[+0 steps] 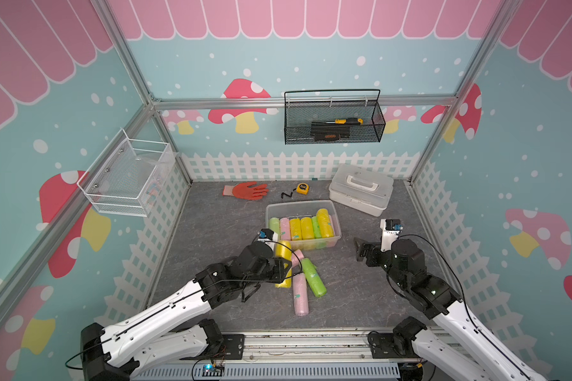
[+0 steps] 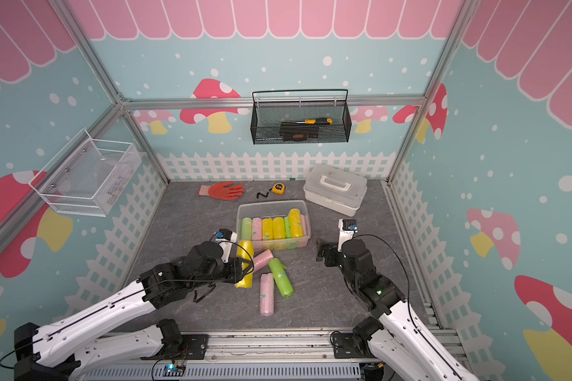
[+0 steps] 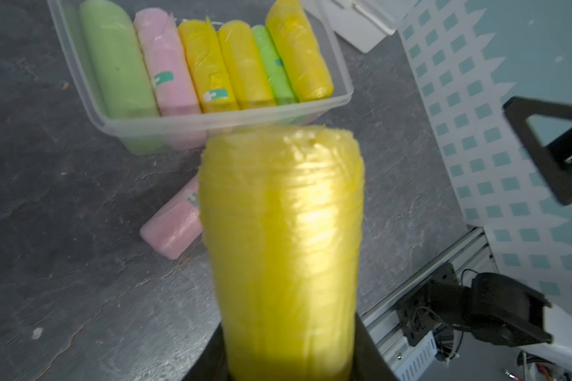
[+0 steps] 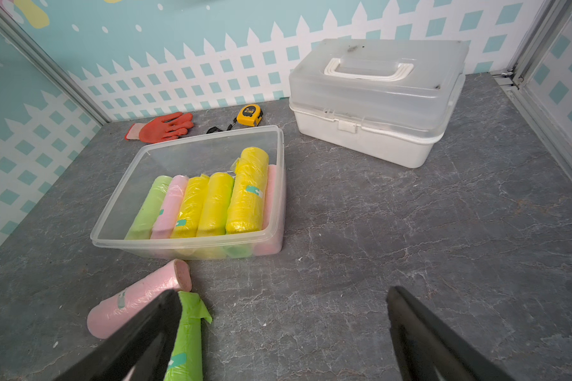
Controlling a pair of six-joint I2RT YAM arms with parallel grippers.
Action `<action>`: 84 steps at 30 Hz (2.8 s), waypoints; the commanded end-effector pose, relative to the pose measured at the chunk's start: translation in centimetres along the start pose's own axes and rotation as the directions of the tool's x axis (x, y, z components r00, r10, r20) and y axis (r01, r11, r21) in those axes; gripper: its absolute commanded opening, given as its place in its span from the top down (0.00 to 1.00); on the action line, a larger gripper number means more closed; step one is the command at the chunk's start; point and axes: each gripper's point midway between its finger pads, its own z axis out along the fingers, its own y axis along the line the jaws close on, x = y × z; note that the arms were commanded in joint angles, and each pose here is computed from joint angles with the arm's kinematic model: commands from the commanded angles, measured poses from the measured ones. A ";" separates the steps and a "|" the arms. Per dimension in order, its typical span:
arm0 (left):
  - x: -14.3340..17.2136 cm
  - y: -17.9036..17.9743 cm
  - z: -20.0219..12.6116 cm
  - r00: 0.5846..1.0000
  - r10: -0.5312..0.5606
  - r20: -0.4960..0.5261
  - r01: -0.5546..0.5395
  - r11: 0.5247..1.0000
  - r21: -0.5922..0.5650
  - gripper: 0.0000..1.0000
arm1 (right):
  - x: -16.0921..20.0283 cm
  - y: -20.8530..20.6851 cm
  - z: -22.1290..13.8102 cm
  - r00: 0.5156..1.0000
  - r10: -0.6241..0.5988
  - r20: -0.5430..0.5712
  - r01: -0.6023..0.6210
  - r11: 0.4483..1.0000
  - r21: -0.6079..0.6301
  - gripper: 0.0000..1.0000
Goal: Put the roll of trash bags into the storage box
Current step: Pick up the roll of trash bags from the center of the board, then place the roll of trash bags in the storage box.
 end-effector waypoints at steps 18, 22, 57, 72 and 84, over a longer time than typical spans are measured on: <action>-11.8 3.0 5.2 0.993 0.039 0.111 -0.004 0.956 -0.292 1.00 | -1.1 0.5 -0.3 1.000 0.014 0.011 -0.014 1.000 -0.016 0.01; -11.5 3.5 6.8 0.997 0.011 0.070 0.012 0.951 -0.308 1.00 | -1.0 0.6 -0.2 1.000 0.012 0.006 -0.012 1.000 -0.015 0.01; -8.3 15.7 17.4 0.942 -0.162 -0.294 -0.004 0.870 -0.493 1.00 | -0.3 1.2 1.1 0.998 0.007 -0.057 -0.008 1.000 -0.025 0.01; -7.3 16.9 17.8 0.923 -0.184 -0.338 -0.033 0.837 -0.546 1.00 | 0.0 1.9 1.6 0.995 -0.014 -0.095 0.009 0.999 -0.050 0.01; -8.8 14.9 15.8 0.954 -0.082 -0.290 -0.099 0.822 -0.561 0.50 | 0.3 2.3 2.1 0.992 -0.019 -0.122 0.012 0.998 -0.055 0.01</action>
